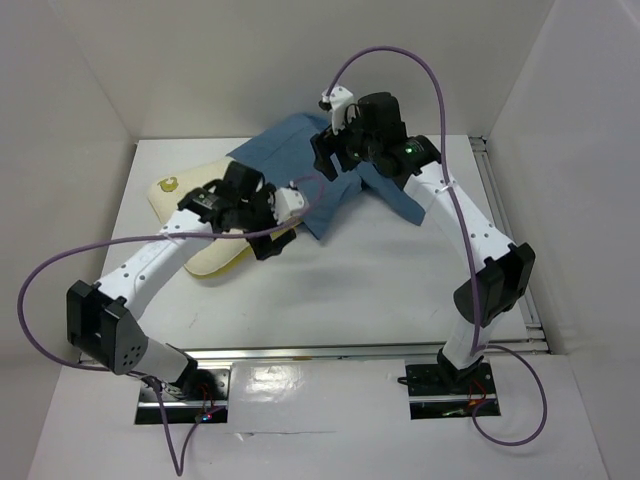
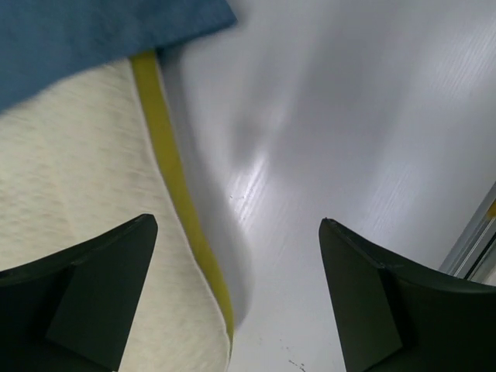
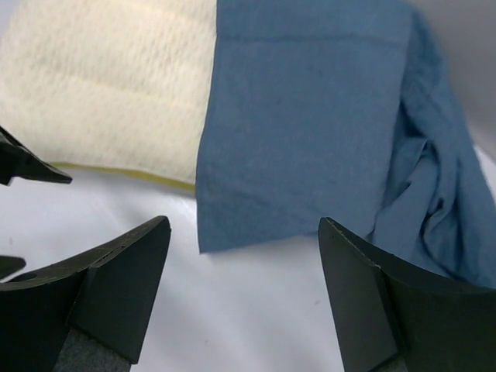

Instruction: Put the pillow into the pillowcase

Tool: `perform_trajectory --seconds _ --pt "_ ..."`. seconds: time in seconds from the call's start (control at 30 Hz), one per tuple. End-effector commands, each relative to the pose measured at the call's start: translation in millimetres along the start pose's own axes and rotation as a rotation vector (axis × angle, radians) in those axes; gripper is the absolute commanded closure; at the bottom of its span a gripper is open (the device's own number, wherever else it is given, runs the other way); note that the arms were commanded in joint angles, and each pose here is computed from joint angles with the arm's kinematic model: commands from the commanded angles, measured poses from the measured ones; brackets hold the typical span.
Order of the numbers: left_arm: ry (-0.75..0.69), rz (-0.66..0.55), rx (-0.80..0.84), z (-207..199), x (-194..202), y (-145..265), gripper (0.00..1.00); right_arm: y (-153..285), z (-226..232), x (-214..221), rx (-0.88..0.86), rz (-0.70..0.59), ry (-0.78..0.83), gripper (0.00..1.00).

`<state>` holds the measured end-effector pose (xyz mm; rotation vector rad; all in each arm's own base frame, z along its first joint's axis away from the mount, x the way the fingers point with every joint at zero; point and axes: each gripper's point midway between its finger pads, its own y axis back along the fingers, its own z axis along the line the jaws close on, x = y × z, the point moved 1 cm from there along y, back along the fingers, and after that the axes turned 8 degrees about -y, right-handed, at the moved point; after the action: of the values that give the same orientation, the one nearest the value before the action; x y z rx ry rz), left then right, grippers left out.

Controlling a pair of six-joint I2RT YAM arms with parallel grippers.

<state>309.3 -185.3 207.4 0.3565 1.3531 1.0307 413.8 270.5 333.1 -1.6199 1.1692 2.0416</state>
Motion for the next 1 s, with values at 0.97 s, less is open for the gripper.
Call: perform_trajectory --seconds 0.97 --pt "0.088 0.292 -0.283 31 147 -17 0.0 9 -36 110 0.089 0.298 -0.229 0.17"
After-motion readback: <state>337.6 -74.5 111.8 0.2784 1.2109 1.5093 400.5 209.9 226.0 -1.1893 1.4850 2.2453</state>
